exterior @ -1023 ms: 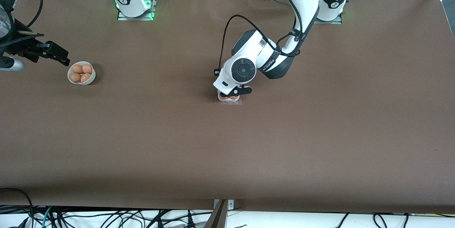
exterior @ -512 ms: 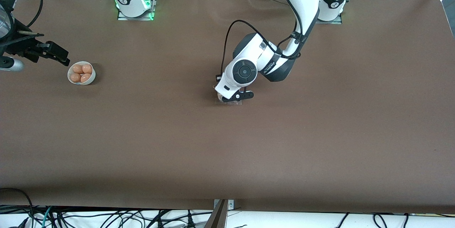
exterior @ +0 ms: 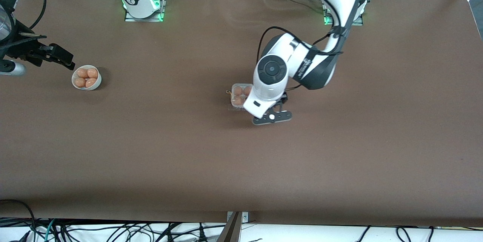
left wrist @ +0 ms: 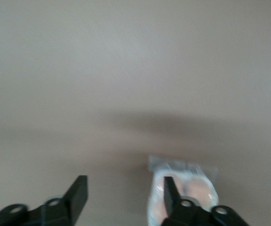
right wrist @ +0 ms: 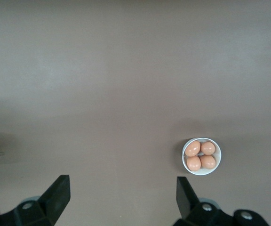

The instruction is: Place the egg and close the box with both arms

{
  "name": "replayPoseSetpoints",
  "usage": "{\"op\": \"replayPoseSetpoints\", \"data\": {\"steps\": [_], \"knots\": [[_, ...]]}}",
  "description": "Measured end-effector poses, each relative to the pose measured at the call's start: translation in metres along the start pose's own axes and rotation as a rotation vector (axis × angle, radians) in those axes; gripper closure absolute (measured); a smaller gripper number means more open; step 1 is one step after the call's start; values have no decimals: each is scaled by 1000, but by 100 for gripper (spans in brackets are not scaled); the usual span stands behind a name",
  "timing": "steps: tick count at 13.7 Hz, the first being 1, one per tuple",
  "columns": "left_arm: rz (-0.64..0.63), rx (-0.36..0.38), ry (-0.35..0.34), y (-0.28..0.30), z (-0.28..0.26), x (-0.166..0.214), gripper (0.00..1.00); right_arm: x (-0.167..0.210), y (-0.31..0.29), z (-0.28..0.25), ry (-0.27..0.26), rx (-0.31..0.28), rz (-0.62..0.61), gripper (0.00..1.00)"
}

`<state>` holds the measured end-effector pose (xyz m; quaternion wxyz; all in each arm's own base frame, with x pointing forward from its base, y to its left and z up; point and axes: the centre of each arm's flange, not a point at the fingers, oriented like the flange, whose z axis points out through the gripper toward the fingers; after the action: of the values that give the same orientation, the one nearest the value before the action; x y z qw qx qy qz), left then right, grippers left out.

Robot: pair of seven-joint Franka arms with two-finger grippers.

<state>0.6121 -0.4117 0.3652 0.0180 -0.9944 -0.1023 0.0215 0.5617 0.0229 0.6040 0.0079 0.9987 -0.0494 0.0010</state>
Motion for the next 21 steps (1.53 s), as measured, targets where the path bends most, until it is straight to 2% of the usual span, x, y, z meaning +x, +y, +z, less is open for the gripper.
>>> {"op": "replayPoseSetpoints", "data": {"steps": [2,5,8,10,15,18,21], "knots": [[-47,16,54,-39,-35,29,1,0,0,0,0,2,0,0],[-30,68,86,-112,-82,66,0,0,0,0,0,3,0,0],[19,98,47,-178,-114,87,0,0,0,0,0,3,0,0],[30,81,52,-213,-134,101,0,0,0,0,0,3,1,0],[104,-29,23,-322,-182,117,0,0,0,0,0,3,1,0],[158,-57,-9,-388,-190,107,0,0,0,0,0,3,2,0],[181,-82,-30,-428,-183,91,0,0,1,0,0,3,3,0]]}}
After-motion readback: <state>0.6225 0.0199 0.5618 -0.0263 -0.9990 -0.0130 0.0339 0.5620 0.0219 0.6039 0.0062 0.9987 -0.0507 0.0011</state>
